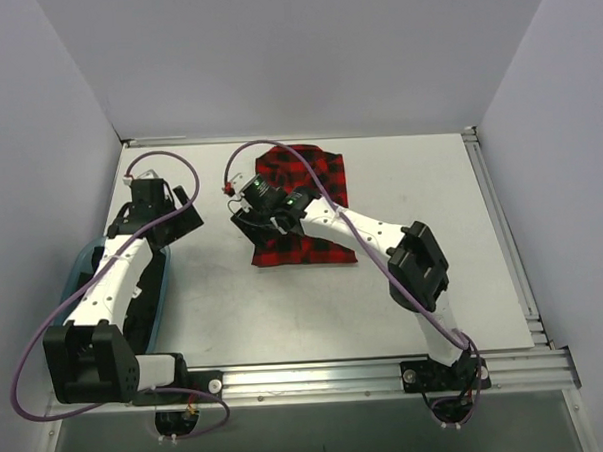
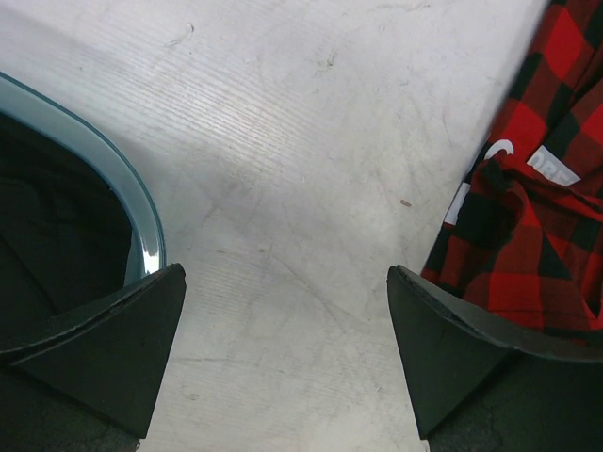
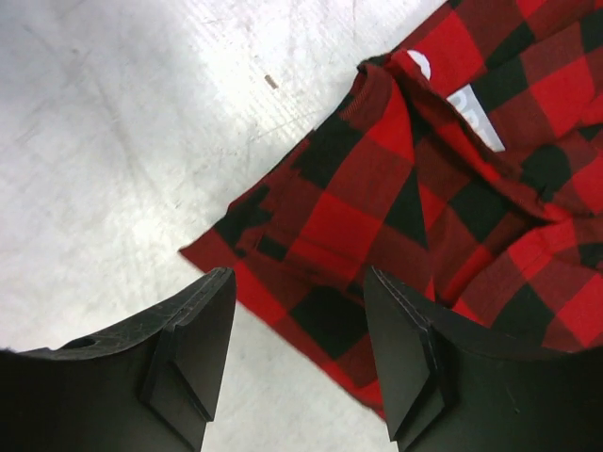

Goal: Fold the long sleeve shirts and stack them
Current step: Fold the shirt

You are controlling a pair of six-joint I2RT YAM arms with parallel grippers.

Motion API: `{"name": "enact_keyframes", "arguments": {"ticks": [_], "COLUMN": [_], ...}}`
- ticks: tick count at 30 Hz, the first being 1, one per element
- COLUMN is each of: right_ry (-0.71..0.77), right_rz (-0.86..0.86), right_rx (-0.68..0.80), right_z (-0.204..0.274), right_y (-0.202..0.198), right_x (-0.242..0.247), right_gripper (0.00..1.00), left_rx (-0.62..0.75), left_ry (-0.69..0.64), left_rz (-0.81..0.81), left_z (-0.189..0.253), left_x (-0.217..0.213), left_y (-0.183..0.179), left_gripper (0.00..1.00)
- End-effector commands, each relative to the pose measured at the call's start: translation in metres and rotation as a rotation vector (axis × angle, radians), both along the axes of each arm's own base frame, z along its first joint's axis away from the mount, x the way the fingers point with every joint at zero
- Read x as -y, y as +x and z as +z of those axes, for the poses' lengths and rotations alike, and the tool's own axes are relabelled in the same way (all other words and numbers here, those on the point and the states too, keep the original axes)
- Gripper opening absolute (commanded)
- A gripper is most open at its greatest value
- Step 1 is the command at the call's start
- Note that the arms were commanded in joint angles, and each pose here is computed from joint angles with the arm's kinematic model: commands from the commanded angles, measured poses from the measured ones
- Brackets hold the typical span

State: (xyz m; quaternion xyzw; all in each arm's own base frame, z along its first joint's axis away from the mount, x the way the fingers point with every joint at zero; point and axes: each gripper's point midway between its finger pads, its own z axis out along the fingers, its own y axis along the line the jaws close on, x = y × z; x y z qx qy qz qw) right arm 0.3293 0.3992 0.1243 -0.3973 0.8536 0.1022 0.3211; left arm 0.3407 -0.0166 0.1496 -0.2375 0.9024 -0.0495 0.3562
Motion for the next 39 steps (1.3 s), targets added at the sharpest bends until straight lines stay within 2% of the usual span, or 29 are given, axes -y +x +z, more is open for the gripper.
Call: {"name": "enact_keyframes", "arguments": {"ticks": [1,16,22,25,26,29,36,39], "right_ry": [-0.088,-0.229,-0.29,-0.299,-0.302,-0.318,-0.305,-0.283], "right_rz": [-0.004,-0.005,-0.025,-0.034,-0.035,-0.061,-0.181,-0.23], "right_rx": [0.078,0.107,0.152,0.179,0.187,0.217,0.272,0.29], "right_z": [-0.004,-0.056,-0.059,-0.052,-0.049,-0.039,-0.01,0.001], "right_y": [0.009,0.01,0.019,0.024,0.027,0.039,0.092,0.114], "right_x": [-0.004,-0.014,-0.004,-0.001,0.001,0.011,0.047,0.059], "right_gripper": [0.57,0.47,0.32,0.22,0.15,0.08,0.08,0.15], "left_rx": [0.026,0.041,0.042,0.042,0.045,0.043,0.043,0.041], "left_ry": [-0.029,-0.027,-0.031,-0.033,-0.035,-0.039,-0.049,-0.056], "left_rz": [0.004,0.038,0.033,0.031,0.029,0.026,0.012,0.003], "left_z": [0.007,0.011,0.012,0.012,0.012,0.011,0.01,0.01], "left_x": [0.001,-0.008,-0.007,-0.007,-0.006,-0.005,-0.002,0.0], "left_y": [0.001,0.0,0.0,0.0,0.0,0.0,0.001,0.002], "left_gripper": [0.98,0.97,0.97,0.97,0.97,0.97,0.97,0.97]}}
